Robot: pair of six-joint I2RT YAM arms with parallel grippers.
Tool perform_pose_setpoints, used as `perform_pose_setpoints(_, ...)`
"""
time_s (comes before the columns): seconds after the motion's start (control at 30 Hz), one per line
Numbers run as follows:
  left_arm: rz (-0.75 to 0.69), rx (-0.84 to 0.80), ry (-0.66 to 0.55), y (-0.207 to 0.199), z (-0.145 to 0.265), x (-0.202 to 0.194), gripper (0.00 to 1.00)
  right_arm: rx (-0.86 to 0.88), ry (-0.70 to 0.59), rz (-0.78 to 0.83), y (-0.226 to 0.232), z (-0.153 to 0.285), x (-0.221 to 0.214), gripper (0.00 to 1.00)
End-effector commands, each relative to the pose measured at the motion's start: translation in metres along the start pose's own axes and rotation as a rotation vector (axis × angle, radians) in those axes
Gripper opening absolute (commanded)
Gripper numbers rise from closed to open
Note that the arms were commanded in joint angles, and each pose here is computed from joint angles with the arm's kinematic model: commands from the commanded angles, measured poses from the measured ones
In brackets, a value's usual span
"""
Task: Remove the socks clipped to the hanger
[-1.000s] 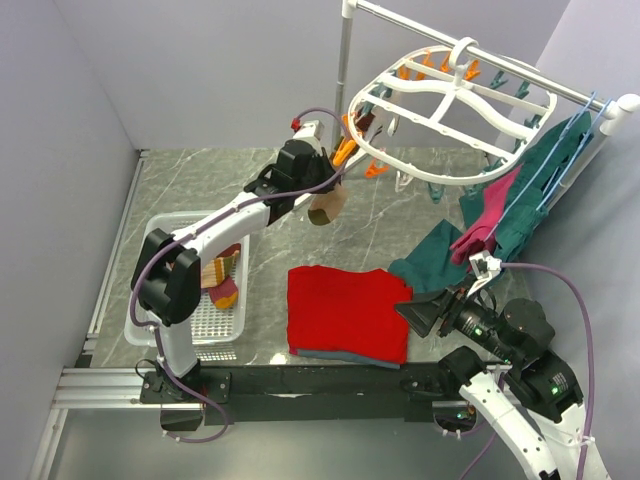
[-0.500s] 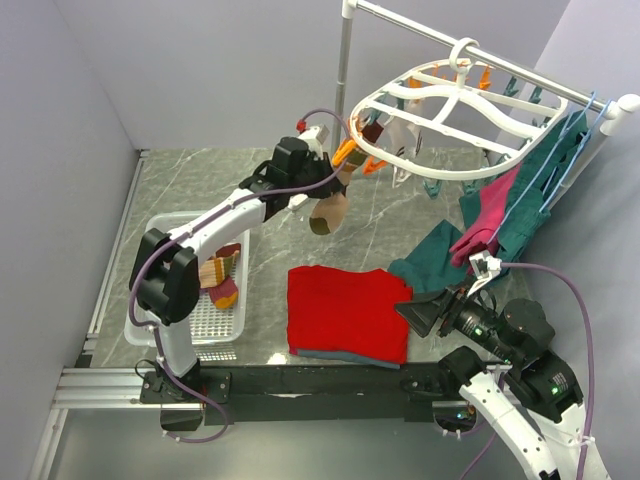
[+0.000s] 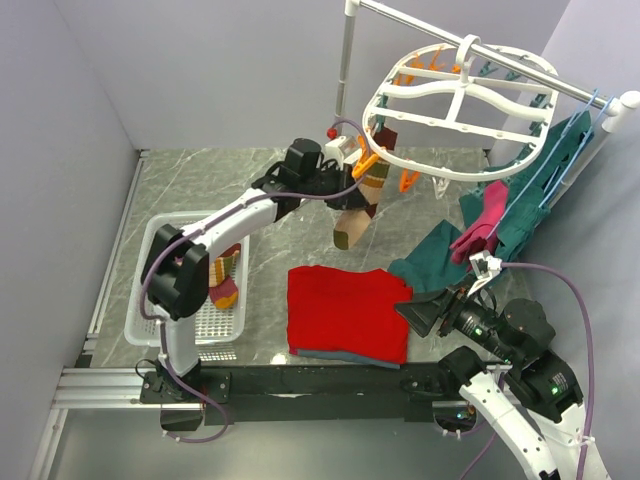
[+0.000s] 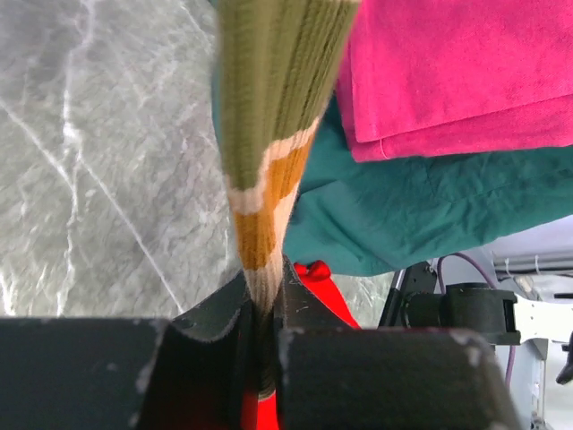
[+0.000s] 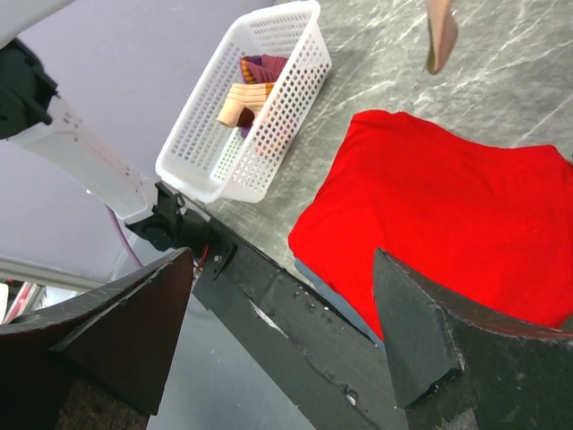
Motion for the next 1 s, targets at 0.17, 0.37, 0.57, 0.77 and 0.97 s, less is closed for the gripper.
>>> perform_pose_setpoints(0.17,0.009,0.028,0.118,0.007,-0.026,-0.013,0.13,0.011,-0.034,0.012,0.003,0.002,0.007,0.87)
perform_pose_setpoints(0.37,0.04,0.041,0.117,0.012,-0.028,-0.014,0.19,0.011,-0.035,0.012,0.003,0.002,0.007,0.87)
perform_pose_setpoints(0.57,0.007,0.011,0.118,0.005,-0.024,-0.015,0.48,0.012,-0.038,0.012,0.004,0.004,0.007,0.87)
perform_pose_setpoints(0.77,-0.008,0.073,0.052,0.007,-0.015,-0.009,0.76,0.017,-0.036,0.009,0.004,0.002,0.006,0.87)
perform_pose_setpoints(0.97,0.009,0.132,-0.083,0.003,-0.011,0.007,0.76,0.019,-0.033,0.013,0.005,0.002,0.008,0.87)
Point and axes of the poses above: each gripper's point midway between its finger pads, its own z axis back along the fingers, its own y axis along the line the jaws close on, x = y × z, the point moved 1 cm from there along z, back along the fingers, and after that the axes turned 12 degrees about z, right-handed, at the moved point
